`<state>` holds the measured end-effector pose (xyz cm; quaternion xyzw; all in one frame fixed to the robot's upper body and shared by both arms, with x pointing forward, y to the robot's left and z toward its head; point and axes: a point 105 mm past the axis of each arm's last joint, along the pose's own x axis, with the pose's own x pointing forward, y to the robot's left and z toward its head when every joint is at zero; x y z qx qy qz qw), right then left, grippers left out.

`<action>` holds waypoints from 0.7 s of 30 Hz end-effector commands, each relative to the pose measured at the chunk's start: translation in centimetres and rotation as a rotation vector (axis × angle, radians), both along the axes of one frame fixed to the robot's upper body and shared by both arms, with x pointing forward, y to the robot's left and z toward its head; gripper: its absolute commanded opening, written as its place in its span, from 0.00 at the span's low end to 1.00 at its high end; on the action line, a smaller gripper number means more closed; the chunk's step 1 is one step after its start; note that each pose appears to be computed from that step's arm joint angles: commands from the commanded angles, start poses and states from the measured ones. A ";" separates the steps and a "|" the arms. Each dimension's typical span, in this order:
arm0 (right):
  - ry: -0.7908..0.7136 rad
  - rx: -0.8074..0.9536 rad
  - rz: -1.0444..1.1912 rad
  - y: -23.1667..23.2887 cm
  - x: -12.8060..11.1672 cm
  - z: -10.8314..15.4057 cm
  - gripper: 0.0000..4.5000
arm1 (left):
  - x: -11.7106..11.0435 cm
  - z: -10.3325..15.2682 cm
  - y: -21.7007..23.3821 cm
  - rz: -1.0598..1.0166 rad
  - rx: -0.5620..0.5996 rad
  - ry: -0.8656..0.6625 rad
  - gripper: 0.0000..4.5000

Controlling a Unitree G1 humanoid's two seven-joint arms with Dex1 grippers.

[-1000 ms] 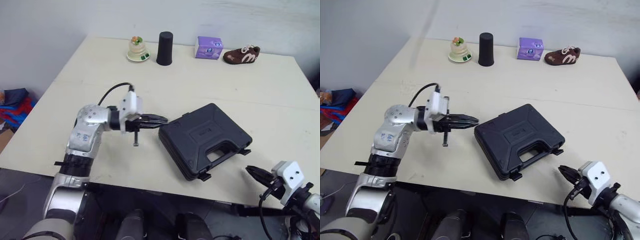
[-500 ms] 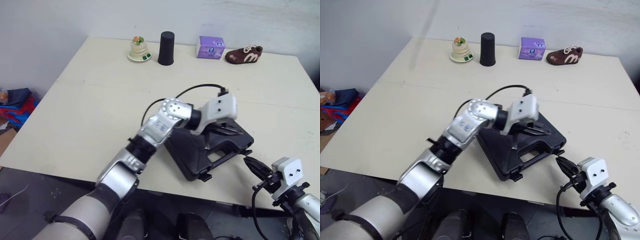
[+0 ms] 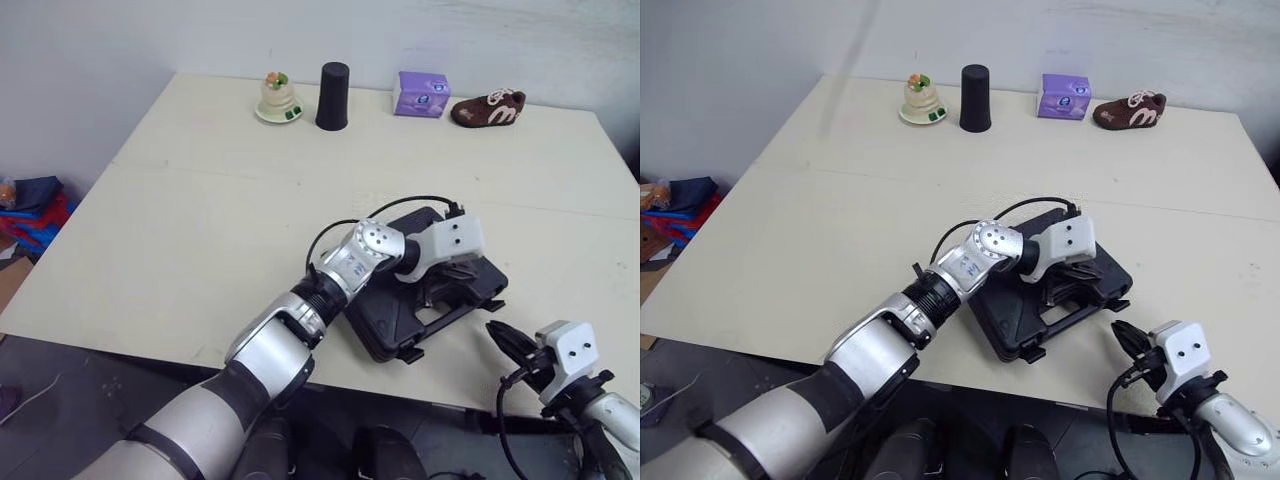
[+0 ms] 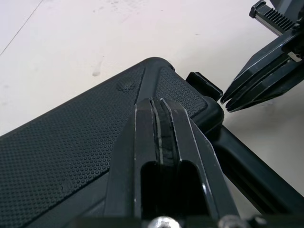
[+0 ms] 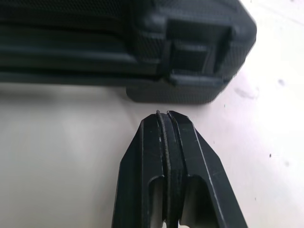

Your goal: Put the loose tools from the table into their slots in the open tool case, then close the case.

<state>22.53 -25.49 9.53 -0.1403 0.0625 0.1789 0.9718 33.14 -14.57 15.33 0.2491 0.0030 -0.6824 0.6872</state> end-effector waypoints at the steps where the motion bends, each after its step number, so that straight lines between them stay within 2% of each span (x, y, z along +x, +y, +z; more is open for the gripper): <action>1: -0.043 -0.026 -0.015 0.1 0.3 1.0 0.00 | 0.1 -3.4 0.4 0.037 0.122 0.025 0.00; 6: -0.054 -0.054 -0.030 0.0 1.0 1.4 0.00 | 0.3 -6.3 1.9 0.054 0.255 0.010 0.00; 16: -0.100 -0.030 0.033 1.4 2.4 2.9 0.00 | 0.6 -7.2 3.2 0.065 0.257 0.059 0.00; 21: -0.086 -0.032 0.040 1.5 2.9 2.8 0.00 | 0.5 -7.4 3.4 0.065 0.253 0.076 0.00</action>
